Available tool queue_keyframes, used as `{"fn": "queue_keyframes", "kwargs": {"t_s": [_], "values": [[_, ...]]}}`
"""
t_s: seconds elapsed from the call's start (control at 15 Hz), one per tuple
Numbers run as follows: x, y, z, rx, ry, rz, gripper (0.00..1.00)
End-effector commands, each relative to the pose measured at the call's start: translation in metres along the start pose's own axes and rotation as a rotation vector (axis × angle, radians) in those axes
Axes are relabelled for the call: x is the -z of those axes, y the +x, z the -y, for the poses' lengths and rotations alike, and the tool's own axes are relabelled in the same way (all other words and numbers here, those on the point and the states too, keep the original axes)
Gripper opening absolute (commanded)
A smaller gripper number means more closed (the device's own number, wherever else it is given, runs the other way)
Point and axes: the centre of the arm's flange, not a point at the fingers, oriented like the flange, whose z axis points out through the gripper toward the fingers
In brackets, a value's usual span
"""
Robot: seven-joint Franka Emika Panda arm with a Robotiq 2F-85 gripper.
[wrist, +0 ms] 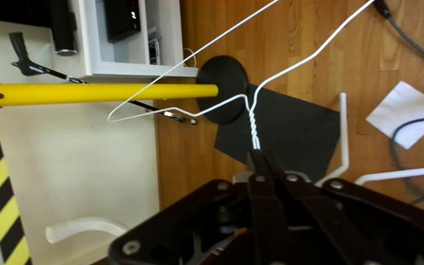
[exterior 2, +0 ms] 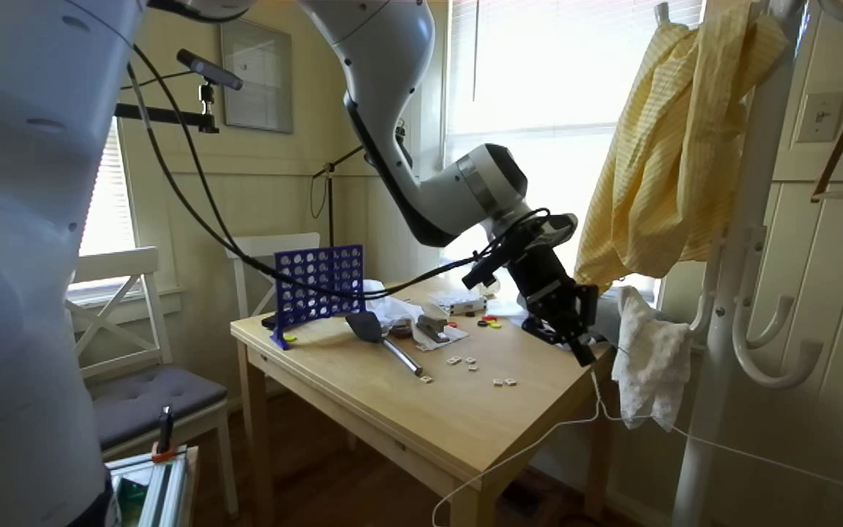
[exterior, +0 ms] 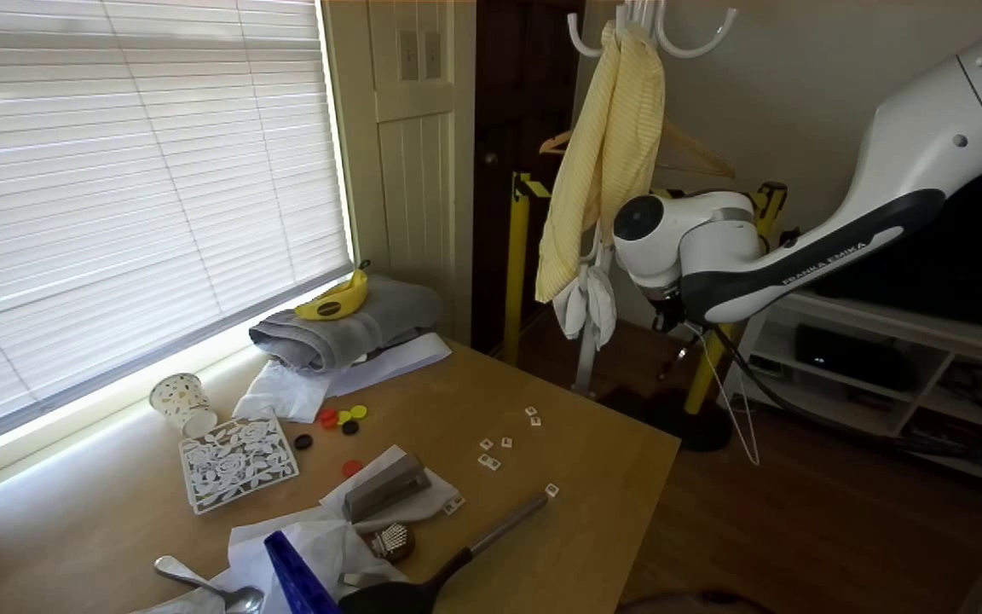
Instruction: Take the hanger off of the coat hanger
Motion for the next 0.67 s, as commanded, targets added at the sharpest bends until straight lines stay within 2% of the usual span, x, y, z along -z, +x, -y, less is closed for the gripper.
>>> {"fn": "queue_keyframes", "kwargs": {"t_s": [0.0, 0.27, 0.6], "values": [[0.035, -0.004, 0.015, 0.127, 0.128, -0.083, 0.01], [0.085, 0.000, 0.035, 0.263, 0.241, -0.209, 0.01], [0.134, 0.010, 0.051, 0.459, 0.342, -0.379, 0.01]]}}
